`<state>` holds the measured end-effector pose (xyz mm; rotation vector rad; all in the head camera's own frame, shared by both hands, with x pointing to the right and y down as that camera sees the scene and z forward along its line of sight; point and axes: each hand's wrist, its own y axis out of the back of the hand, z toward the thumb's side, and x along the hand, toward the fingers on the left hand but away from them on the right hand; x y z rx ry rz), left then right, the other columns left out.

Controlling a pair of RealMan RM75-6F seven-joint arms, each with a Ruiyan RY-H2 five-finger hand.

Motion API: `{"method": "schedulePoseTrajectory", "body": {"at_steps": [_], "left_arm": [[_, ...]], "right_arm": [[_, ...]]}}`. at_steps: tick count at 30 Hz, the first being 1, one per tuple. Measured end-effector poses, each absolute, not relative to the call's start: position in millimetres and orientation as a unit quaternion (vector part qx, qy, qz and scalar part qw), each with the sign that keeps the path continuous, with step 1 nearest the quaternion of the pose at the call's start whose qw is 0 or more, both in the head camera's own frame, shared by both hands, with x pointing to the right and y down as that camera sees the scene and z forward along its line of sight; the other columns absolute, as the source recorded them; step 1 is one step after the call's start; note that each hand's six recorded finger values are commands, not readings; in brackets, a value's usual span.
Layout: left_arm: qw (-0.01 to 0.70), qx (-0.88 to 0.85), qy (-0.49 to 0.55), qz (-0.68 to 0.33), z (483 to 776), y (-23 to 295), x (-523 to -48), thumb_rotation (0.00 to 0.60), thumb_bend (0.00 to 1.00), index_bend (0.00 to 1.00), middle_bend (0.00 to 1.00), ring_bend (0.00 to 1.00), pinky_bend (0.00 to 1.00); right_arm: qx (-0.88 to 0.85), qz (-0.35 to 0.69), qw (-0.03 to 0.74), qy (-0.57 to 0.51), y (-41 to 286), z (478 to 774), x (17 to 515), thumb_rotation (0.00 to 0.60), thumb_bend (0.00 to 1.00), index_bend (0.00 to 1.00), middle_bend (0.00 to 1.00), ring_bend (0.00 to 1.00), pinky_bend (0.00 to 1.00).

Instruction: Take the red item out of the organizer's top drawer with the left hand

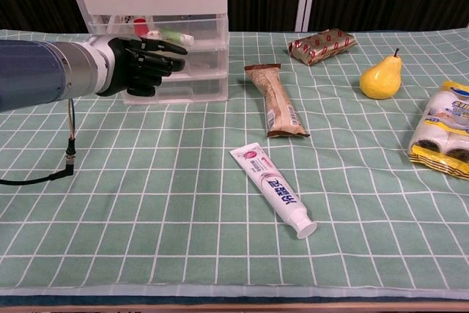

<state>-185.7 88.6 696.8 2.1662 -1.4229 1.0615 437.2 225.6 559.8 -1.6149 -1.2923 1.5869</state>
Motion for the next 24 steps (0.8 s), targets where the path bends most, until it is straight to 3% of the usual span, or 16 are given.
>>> {"method": "schedulePoseTrajectory", "body": {"at_steps": [15,21,24], "left_arm": [[0.164,0.768,-0.496,0.369,690,94,-189,0.6,0.45,0.25,1.0,0.99,0.99],[0.11,0.783,-0.483,0.377,678,100,-197,0.6,0.45,0.27,1.0,0.99,0.99],[0.049,0.792,-0.468,0.388,669,100,-203,0.6,0.45,0.28,1.0,1.0,0.99]], "right_arm": [[-0.598,0.587,0.264,-0.478,226,559,437,0.6,0.06,0.0,0.0,0.0,0.23],[-0.598,0.587,0.264,-0.479,226,559,437,0.6,0.06,0.0,0.0,0.0,0.23],[-0.599,0.587,0.263,-0.478,226,559,437,0.6,0.06,0.0,0.0,0.0,0.23]]}}
